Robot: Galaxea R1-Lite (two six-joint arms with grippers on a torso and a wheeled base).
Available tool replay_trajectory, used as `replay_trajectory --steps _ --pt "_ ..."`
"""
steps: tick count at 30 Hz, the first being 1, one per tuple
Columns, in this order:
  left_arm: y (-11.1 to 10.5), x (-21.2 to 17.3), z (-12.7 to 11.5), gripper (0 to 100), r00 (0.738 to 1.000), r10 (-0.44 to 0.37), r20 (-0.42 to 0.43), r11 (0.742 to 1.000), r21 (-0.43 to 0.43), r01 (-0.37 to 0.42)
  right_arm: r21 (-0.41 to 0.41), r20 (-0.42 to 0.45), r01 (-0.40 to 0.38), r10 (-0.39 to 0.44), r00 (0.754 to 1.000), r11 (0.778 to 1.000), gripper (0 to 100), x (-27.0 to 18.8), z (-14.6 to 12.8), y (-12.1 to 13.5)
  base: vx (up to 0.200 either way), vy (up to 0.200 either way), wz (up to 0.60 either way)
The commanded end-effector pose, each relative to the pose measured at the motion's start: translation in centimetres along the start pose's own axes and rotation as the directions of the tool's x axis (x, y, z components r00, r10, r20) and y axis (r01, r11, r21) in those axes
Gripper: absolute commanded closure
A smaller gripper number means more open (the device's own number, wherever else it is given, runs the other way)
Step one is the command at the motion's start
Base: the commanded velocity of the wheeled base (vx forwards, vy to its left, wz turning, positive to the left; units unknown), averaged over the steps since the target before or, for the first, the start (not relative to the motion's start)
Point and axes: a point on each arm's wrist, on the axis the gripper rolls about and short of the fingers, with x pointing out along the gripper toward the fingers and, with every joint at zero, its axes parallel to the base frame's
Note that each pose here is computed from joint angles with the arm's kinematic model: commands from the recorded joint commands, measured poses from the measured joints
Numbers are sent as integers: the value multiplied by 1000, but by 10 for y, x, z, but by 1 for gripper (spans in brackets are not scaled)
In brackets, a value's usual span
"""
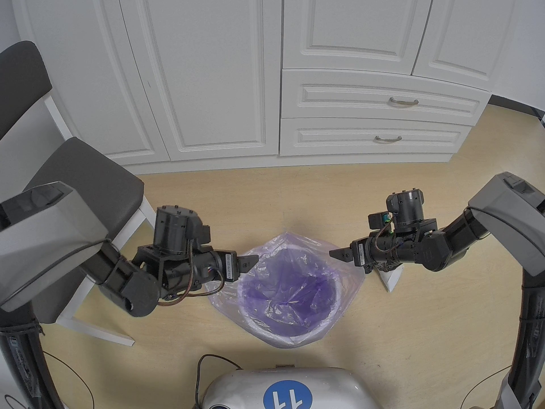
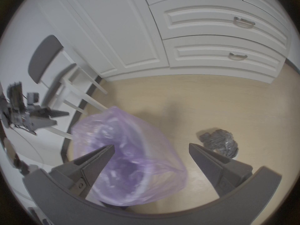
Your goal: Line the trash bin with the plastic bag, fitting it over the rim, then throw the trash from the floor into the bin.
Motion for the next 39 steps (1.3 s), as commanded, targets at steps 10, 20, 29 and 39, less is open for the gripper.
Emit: replay_trajectory --steps 10,20,29,39 --pt "36 74 -12 0 993 92 -68 993 85 -86 3 -85 202 -201 976 979 0 70 -45 -65 0 0 0" --pt "50 84 1 0 990 139 -8 988 65 -138 124 -33 176 -173 984 977 0 75 -34 -65 0 0 0" --pt "79 117 -4 0 974 227 15 974 13 -228 247 9 87 -92 996 965 0 83 -28 -54 0 0 0" --pt "101 139 -28 0 953 297 -57 955 5 -297 263 -29 104 -100 995 959 0 105 -48 -60 0 0 0"
